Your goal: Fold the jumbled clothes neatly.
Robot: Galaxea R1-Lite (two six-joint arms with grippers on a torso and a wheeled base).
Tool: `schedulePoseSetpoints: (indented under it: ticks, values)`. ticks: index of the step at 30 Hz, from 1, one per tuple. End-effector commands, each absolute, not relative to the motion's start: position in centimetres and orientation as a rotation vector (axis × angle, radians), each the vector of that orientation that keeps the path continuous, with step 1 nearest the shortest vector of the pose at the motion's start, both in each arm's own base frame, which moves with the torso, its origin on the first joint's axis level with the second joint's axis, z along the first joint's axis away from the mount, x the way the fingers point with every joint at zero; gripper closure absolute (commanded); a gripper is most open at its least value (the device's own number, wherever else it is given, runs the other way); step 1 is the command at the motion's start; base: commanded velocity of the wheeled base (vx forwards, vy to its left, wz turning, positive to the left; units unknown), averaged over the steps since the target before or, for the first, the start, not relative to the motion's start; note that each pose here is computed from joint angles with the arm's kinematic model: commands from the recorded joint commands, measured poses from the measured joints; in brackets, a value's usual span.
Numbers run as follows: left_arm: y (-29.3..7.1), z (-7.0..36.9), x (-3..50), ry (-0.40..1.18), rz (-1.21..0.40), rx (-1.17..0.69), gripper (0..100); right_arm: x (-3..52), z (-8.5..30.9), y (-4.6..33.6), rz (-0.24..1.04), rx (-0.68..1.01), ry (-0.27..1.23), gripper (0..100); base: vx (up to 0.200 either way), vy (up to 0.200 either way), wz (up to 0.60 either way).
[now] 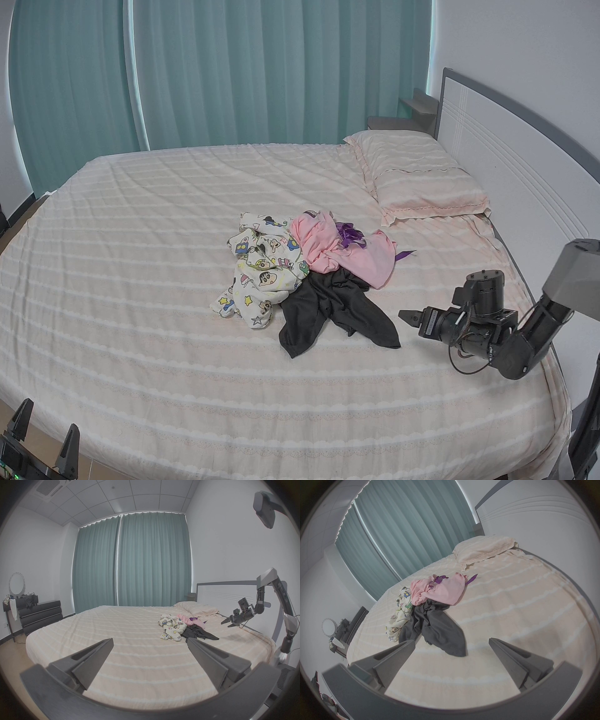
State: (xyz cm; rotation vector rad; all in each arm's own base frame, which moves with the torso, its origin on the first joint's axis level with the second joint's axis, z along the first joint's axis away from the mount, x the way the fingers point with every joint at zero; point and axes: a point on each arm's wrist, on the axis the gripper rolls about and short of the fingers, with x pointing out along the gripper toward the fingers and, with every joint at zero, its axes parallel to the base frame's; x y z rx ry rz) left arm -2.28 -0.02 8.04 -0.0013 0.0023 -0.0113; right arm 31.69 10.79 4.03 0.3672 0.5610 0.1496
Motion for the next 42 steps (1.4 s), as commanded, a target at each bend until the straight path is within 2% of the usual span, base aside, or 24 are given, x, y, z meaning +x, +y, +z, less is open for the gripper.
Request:
schedulePoseSetpoints:
  ticks: [1,13,23,28,34,35,42]
  values:
    - [0.0,7.6,-2.3,0.005,-0.012,-0.002,0,34.1,0.2,12.5,0.142,0.362,0.603,0,0.0,0.0,0.0]
    - [0.0,7.6,-2.3,0.005,-0.011,-0.002,0,36.9,-3.4,14.1,0.137,0.363,0.614,0,0.0,0.0,0.0]
    - [0.0,7.6,-2.3,0.005,-0.011,-0.002,0,38.3,-3.5,16.4,0.169,0.355,0.625,0,0.0,0.0,0.0]
    - [0.0,7.6,-2.3,0.005,-0.011,-0.002,0,38.9,-5.2,17.8,0.12,0.322,0.607,0,0.0,0.0,0.0]
    - [0.0,7.6,-2.3,0.005,-0.012,-0.002,0,39.1,-5.2,18.0,0.117,0.319,0.599,0,0.0,0.0,0.0]
    - [0.0,7.6,-2.3,0.005,-0.011,-0.002,0,39.1,-5.1,17.9,0.115,0.322,0.597,100,0.0,0.0,0.0]
    - [0.0,7.6,-2.3,0.005,-0.011,-0.002,0,38.6,-4.0,17.3,0.113,0.384,0.582,100,0.0,0.0,0.0]
